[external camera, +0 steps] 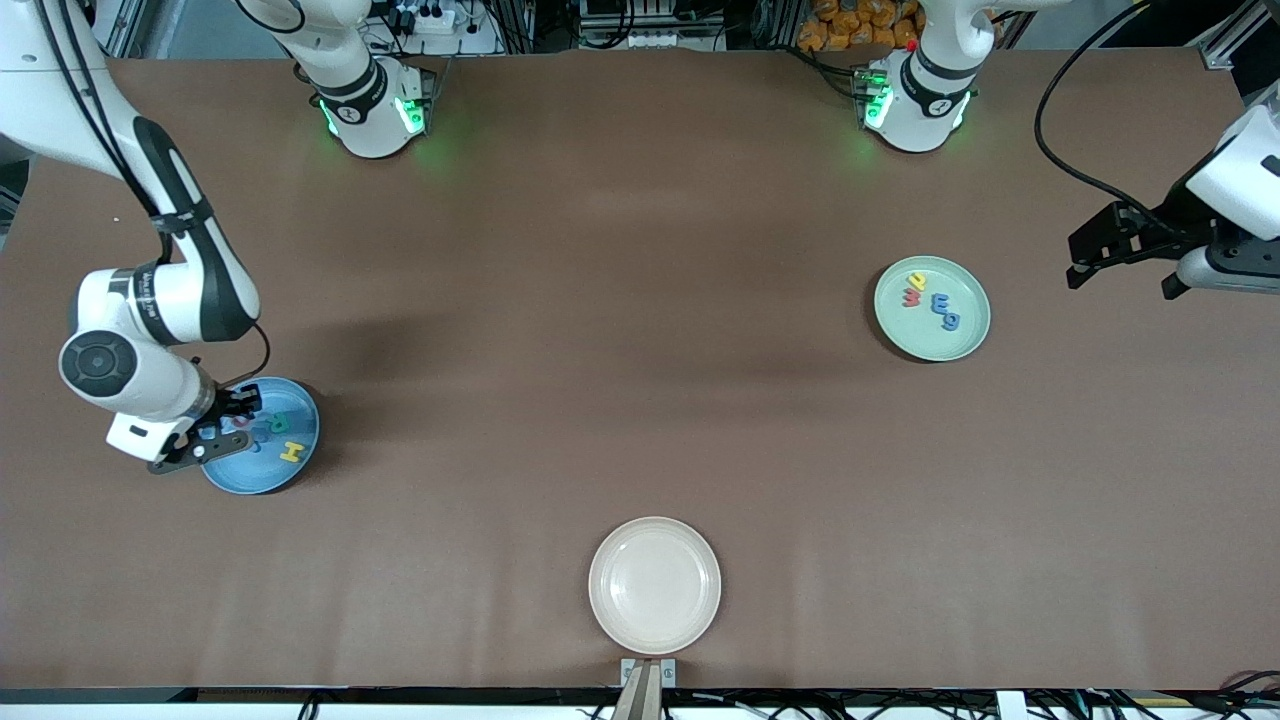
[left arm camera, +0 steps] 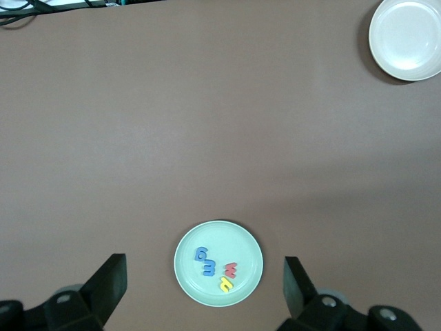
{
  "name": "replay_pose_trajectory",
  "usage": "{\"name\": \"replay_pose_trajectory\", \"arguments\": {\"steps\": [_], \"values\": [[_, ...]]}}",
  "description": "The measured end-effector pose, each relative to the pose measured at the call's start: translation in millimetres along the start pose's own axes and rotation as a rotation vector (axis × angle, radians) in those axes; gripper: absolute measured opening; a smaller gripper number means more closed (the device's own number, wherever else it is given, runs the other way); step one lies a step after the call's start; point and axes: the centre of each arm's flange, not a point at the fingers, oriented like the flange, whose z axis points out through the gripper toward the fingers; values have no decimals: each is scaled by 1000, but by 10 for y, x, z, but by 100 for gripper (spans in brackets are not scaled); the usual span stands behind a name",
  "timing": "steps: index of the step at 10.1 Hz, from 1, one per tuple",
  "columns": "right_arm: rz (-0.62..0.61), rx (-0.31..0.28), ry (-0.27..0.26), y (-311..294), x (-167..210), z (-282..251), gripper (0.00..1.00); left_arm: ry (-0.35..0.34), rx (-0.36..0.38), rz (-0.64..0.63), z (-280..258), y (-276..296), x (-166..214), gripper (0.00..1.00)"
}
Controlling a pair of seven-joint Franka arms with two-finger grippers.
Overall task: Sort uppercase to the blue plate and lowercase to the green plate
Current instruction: 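Release the pink Q onto the blue plate and open the right gripper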
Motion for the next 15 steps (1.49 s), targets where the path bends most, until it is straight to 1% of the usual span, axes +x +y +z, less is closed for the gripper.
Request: {"name": "replay_pose_trajectory", "arguments": {"steps": [1, 2, 3, 4, 6, 7, 9, 12, 13, 15], "values": [[8, -5, 9, 33, 22, -46, 77, 0, 1, -7, -1, -42, -1, 100], [34, 3, 23, 12, 65, -111, 88, -1, 1, -11, 1, -63, -3, 100], [81, 26, 45, -54, 117, -234, 100, -2, 1, -14, 1, -78, -4, 100], [142, 73, 62, -141, 150, -423, 100, -3, 3, -21, 1, -120, -7, 100], [252, 188, 78, -225, 79, -855, 100, -5, 4, -38, 2, -215, -14, 100], [282, 217, 89, -253, -10, -1044, 100, -4, 5, -41, -3, -231, -15, 100], [299, 203, 102, -382, -195, -1308, 100, -2, 5, -45, -13, -254, -16, 100], [328, 164, 134, -482, -490, -1674, 100, 3, -19, -55, -22, -266, -13, 100], [336, 155, 155, -458, -562, -1806, 100, 5, -20, -61, -25, -295, -14, 100], [352, 142, 216, -376, -646, -2146, 100, 6, -20, -64, -28, -314, -15, 100]]}}
